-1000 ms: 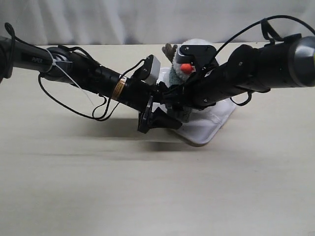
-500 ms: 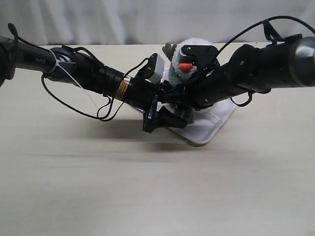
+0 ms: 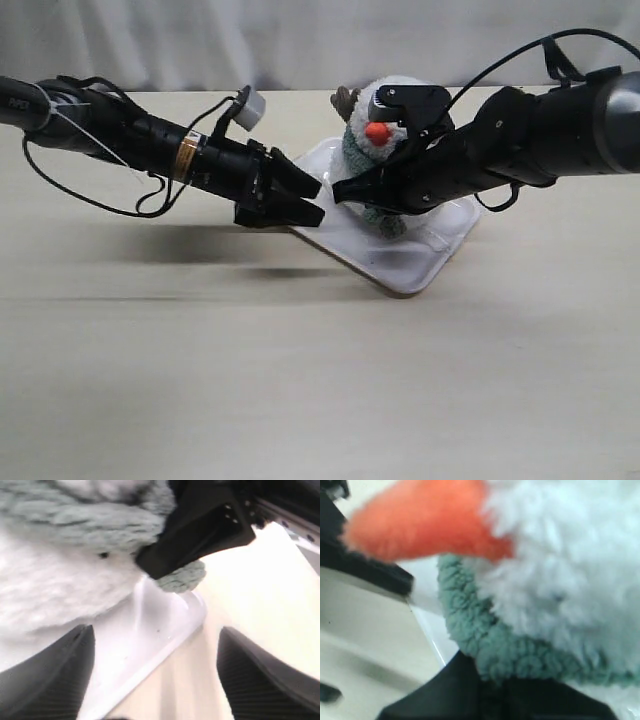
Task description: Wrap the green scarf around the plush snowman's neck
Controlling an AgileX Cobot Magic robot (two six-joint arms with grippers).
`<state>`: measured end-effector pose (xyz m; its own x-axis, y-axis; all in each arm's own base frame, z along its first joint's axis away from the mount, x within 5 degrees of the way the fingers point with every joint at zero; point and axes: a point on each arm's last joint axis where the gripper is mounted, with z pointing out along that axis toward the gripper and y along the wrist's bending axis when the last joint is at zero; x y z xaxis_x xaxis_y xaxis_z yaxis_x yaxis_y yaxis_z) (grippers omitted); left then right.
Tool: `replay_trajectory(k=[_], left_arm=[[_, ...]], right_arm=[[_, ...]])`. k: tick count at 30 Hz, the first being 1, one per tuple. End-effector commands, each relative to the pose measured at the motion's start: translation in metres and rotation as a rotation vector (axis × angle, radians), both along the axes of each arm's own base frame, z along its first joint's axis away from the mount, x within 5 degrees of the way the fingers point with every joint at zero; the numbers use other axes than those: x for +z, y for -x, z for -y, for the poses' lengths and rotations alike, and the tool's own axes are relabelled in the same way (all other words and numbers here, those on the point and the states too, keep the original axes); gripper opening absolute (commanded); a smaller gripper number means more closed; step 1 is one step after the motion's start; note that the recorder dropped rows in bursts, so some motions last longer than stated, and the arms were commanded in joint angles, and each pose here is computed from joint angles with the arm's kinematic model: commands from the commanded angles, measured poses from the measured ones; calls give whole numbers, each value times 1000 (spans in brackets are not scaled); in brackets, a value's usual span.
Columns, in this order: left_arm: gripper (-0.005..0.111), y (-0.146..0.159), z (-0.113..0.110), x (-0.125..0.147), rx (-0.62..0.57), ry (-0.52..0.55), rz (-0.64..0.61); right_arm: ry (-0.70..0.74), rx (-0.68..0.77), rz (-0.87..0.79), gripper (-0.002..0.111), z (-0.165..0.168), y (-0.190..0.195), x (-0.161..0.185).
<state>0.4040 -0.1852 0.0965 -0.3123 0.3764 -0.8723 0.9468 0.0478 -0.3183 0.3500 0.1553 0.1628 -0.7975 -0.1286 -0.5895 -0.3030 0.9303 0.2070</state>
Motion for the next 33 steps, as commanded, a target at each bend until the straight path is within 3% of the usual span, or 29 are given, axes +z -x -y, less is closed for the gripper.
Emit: replay_trajectory(k=[1, 5, 13, 19, 20, 21, 24, 26, 30, 33], left_arm=[[63, -11, -28, 10, 73, 16, -38], [43, -19, -47, 17, 135, 37, -29], [10, -22, -52, 20, 169, 60, -31], [8, -23, -52, 20, 172, 63, -31], [8, -23, -52, 20, 171, 63, -29], [8, -23, -52, 20, 171, 63, -29], [8, -23, -52, 20, 171, 63, -29], [8, -23, -52, 20, 171, 63, -29], [8, -23, -52, 20, 172, 64, -29], [8, -23, -52, 20, 176, 68, -30]], right_arm=[[-3, -3, 6, 4, 1, -1, 2], [-3, 1, -4, 4, 1, 0, 2], [29, -12, -43, 4, 4, 3, -23], [25, 0, -39, 5, 2, 1, -19], [28, 15, -38, 7, 2, 1, -16], [21, 34, -44, 17, 0, 1, -10], [2, 99, -66, 63, -4, 6, 12], [19, 154, -88, 82, -3, 14, 22], [52, 186, -224, 83, 2, 33, 34], [78, 208, -313, 78, 6, 45, 40]])
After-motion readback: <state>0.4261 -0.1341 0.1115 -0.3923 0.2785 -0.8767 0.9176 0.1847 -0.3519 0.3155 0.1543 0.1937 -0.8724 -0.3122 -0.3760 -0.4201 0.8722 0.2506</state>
